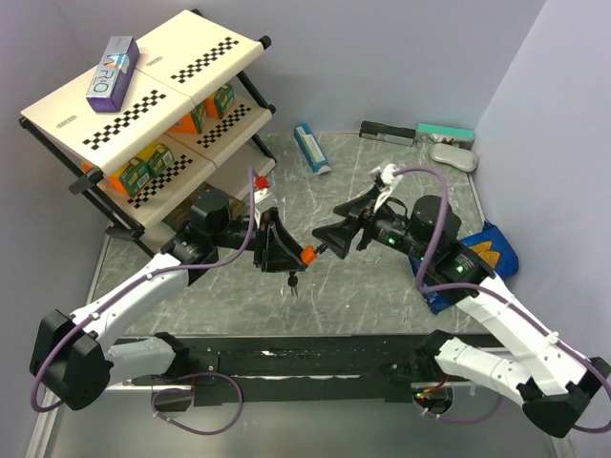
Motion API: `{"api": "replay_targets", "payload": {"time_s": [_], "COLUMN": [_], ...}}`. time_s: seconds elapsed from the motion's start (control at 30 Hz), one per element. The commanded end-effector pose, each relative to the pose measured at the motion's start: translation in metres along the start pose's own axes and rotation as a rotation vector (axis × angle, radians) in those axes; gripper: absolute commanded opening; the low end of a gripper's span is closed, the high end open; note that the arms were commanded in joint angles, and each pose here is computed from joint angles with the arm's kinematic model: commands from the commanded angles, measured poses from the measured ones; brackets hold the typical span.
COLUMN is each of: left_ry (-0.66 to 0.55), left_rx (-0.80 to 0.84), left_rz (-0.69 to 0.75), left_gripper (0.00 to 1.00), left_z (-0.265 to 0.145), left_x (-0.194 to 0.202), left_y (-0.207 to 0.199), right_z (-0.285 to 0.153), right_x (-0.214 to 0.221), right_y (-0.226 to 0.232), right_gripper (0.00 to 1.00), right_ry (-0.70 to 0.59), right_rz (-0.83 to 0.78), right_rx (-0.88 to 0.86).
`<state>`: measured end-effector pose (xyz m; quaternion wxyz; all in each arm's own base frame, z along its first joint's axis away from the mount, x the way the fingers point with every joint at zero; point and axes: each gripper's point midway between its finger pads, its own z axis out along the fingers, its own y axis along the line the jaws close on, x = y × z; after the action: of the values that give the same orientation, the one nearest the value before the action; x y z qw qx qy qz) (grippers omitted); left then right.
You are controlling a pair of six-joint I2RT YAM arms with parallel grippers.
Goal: Unlock with the key
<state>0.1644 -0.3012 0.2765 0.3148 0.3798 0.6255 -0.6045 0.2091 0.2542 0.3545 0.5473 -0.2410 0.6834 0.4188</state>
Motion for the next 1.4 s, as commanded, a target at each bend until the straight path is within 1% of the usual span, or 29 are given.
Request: {"api": "replay_targets", "payload": {"time_s": [0.0, 0.1, 0.17, 0.3, 0.5, 0.7, 0.8, 0.83, 0.9, 0.93, 1.0, 1.03, 1.1, 1.13, 1.2, 1.3, 1.37], "left_ry": [-0.002, -0.011, -0.018, -0.025, -0.037, -0.041, -0.045, -0.047, -0.047, -0.049, -0.045, -0.045, -0.050, -0.051, -0.070, -0.077, -0.052], "left_rx": [0.092, 0.088, 0.071, 0.028, 0.007, -0.007, -0.027, -0.036, -0.044, -0.057, -0.081, -0.094, -0.158, -0.177, -0.245, -0.365, -0.438], "left_rz": [0.138, 0.144, 0.146, 0.143, 0.147, 0.151, 0.155, 0.154, 0.155, 0.153, 0.154, 0.154, 0.164, 0.165, 0.187, 0.213, 0.215], "left_gripper": [0.01, 0.01, 0.01, 0.01, 0.01, 0.01, 0.01, 0.01, 0.01, 0.01, 0.01, 0.01, 0.01, 0.01, 0.01, 0.01, 0.01], "left_z": [-0.004, -0.005, -0.005, -0.004, -0.005, -0.005, -0.006, -0.006, -0.006, -0.006, -0.007, -0.007, -0.009, -0.010, -0.013, -0.015, -0.016], "left_x": [-0.010, -0.012, -0.013, -0.015, -0.016, -0.017, -0.018, -0.018, -0.019, -0.018, -0.018, -0.018, -0.019, -0.019, -0.024, -0.026, -0.018], "left_y": [-0.021, -0.022, -0.020, -0.013, -0.011, -0.009, -0.006, -0.004, -0.003, 0.000, 0.003, 0.006, 0.015, 0.018, 0.027, 0.042, 0.052], "right_z": [0.005, 0.008, 0.008, 0.004, 0.005, 0.008, 0.008, 0.007, 0.006, 0.005, 0.005, 0.005, 0.006, 0.006, 0.008, 0.013, 0.019], "right_x": [0.002, 0.012, 0.018, 0.026, 0.048, 0.055, 0.058, 0.057, 0.057, 0.057, 0.056, 0.055, 0.057, 0.056, 0.056, 0.057, 0.057], "right_y": [0.024, 0.026, 0.024, 0.026, 0.024, 0.018, 0.015, 0.014, 0.012, 0.011, 0.009, 0.009, 0.006, 0.004, 0.001, -0.003, -0.010], "right_gripper": [0.94, 0.94, 0.93, 0.92, 0.86, 0.79, 0.69, 0.65, 0.60, 0.53, 0.44, 0.35, 0.27, 0.21, 0.12, 0.07, 0.03], "right_ry": [0.043, 0.072, 0.091, 0.096, 0.152, 0.161, 0.160, 0.154, 0.144, 0.140, 0.134, 0.134, 0.140, 0.136, 0.135, 0.149, 0.168], "right_rz": [-0.022, -0.004, 0.009, 0.026, 0.068, 0.086, 0.093, 0.094, 0.099, 0.100, 0.106, 0.114, 0.123, 0.131, 0.140, 0.163, 0.192], "right_rx": [-0.152, -0.186, -0.178, -0.199, -0.216, -0.193, -0.174, -0.168, -0.156, -0.151, -0.135, -0.128, -0.111, -0.099, -0.079, -0.060, -0.016]}}
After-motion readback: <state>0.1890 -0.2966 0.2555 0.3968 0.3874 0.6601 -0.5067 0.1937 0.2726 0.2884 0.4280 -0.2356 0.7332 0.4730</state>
